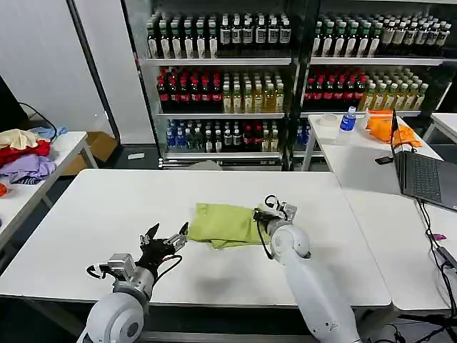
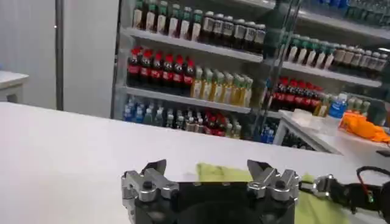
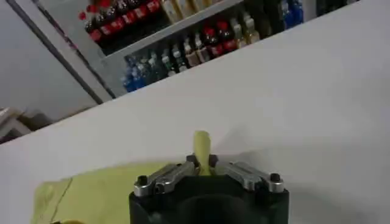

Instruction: Fold and organize the clothes.

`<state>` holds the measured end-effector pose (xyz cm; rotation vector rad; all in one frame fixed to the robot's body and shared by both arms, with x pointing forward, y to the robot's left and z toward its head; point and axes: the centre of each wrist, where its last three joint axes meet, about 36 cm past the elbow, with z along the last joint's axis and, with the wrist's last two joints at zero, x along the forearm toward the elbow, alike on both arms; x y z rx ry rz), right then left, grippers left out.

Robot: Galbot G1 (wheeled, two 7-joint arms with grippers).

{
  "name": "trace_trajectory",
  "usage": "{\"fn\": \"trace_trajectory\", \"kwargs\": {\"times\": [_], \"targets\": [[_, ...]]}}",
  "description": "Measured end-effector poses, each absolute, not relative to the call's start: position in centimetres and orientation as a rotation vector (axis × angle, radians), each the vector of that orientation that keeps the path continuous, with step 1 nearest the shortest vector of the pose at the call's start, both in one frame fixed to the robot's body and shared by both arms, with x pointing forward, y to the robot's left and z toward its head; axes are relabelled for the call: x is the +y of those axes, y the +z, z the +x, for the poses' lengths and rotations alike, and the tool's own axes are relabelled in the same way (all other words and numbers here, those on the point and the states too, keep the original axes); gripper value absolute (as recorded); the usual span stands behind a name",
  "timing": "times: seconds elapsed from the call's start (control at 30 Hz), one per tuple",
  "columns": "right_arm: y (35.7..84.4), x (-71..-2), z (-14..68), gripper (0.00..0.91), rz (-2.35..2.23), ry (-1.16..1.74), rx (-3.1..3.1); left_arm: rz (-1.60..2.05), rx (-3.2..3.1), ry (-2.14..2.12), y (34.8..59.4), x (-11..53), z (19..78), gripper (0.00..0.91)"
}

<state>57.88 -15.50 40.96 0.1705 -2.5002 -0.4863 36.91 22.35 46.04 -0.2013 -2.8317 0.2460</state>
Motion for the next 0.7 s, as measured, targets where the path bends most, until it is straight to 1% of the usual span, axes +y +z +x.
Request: {"fn": "trace_trajectory", "kwargs": {"times": [0.1, 0.13, 0.17, 0.47, 0.7], "targets": [[41.0, -16.7, 58.0, 0.000, 0.149, -0.447, -2.518, -0.203, -2.829, 0.247, 46.0, 22.3, 36.7, 0.907], [41.0, -17.2, 58.2, 0.373, 0.139, -0.431, -2.527, -0.204, -2.829, 0.247, 46.0, 22.2, 36.6, 0.907], [41.0, -17.7, 58.3, 0.907, 0.131, -0.418, -2.535, -0.204, -2.827, 0.247, 45.9, 22.2, 36.5, 0.907], [40.5, -19.6, 57.6, 0.907, 0.137, -0.261, -2.697, -0.219, -2.831, 0.245, 46.1, 21.7, 35.9, 0.907], [40.6, -21.8, 54.2, 0.907, 0.130, -0.060, -2.931, -0.221, -2.849, 0.218, 46.3, 21.8, 35.0, 0.907]]}}
